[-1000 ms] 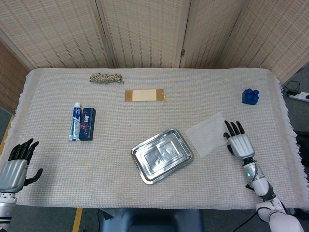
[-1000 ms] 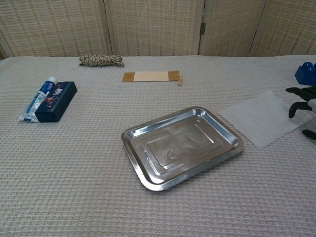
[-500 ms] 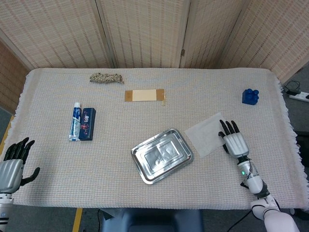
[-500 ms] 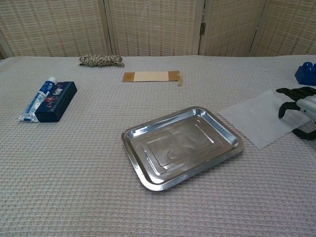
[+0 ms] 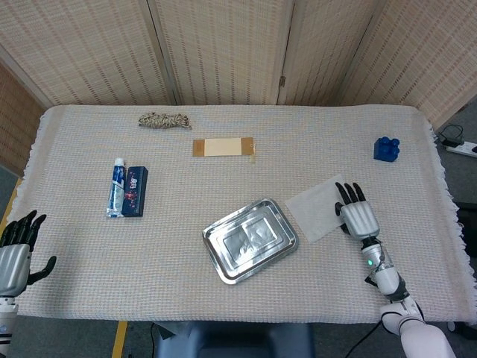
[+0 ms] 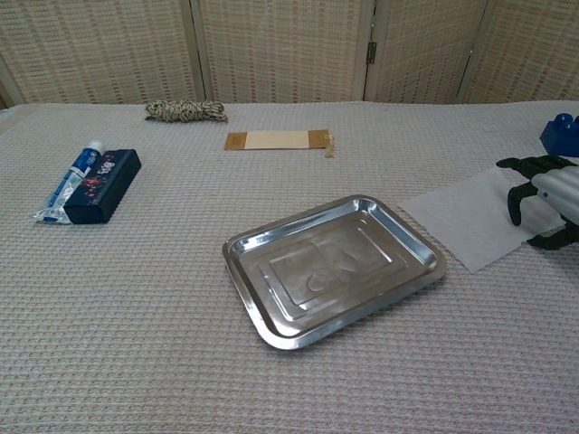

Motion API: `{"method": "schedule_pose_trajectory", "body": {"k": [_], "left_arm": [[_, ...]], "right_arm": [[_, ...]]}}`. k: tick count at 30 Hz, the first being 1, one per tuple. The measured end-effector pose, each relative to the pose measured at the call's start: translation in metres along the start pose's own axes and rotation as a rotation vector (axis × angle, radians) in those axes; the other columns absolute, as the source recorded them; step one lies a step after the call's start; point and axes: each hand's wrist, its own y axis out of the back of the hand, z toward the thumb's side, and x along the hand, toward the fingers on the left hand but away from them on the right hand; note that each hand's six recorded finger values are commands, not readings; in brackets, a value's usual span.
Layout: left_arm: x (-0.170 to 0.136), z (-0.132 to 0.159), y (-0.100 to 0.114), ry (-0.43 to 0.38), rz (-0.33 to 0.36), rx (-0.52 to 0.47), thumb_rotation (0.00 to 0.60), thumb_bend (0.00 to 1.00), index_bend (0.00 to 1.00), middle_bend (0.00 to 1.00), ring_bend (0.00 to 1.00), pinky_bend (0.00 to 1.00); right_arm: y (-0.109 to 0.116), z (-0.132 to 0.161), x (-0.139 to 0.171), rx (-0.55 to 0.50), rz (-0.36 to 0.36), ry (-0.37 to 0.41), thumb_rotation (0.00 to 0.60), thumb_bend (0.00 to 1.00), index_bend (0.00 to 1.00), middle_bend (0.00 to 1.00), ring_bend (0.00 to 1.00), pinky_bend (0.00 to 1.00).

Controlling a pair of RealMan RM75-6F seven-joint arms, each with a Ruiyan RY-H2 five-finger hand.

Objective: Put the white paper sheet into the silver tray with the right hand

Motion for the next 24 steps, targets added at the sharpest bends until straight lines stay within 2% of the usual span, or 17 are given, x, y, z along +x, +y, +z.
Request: {"method": "schedule_pose_trajectory", "body": {"k": [5, 9, 12, 19, 24], "left_arm": [[0.001, -0.002, 0.001, 0.023, 0.01, 0.0, 0.6, 0.4, 0.0, 0.0, 0.0, 0.0], [0.001, -0.003, 0.003, 0.034, 0.027, 0.012, 0.6, 0.55, 0.0, 0.0, 0.0, 0.0], [0.001, -0.005, 0.007, 0.048, 0.056, 0.02, 0.6, 0.61, 0.0, 0.0, 0.0, 0.0], [-0.001, -0.002, 0.013, 0.037, 0.094, 0.012, 0.6, 0.63, 0.0, 0.0, 0.0, 0.0], [-0.003, -0.001, 0.012, 0.024, 0.093, 0.007, 0.6, 0.63, 0.0, 0.0, 0.0, 0.0]], "right_arm": [[0.004, 0.002, 0.001, -0.029, -0.026, 0.002, 0.6, 0.43, 0.66, 0.15, 0.0, 0.0], [0.004, -0.001, 0.0, -0.041, -0.029, -0.01, 0.6, 0.44, 0.66, 0.15, 0.0, 0.0], [0.005, -0.001, 0.0, -0.044, -0.034, -0.014, 0.6, 0.45, 0.66, 0.15, 0.0, 0.0], [0.007, 0.002, -0.002, -0.05, -0.045, -0.014, 0.6, 0.49, 0.66, 0.15, 0.0, 0.0], [0.008, 0.006, -0.002, -0.083, -0.053, -0.009, 0.6, 0.49, 0.66, 0.15, 0.0, 0.0]]}}
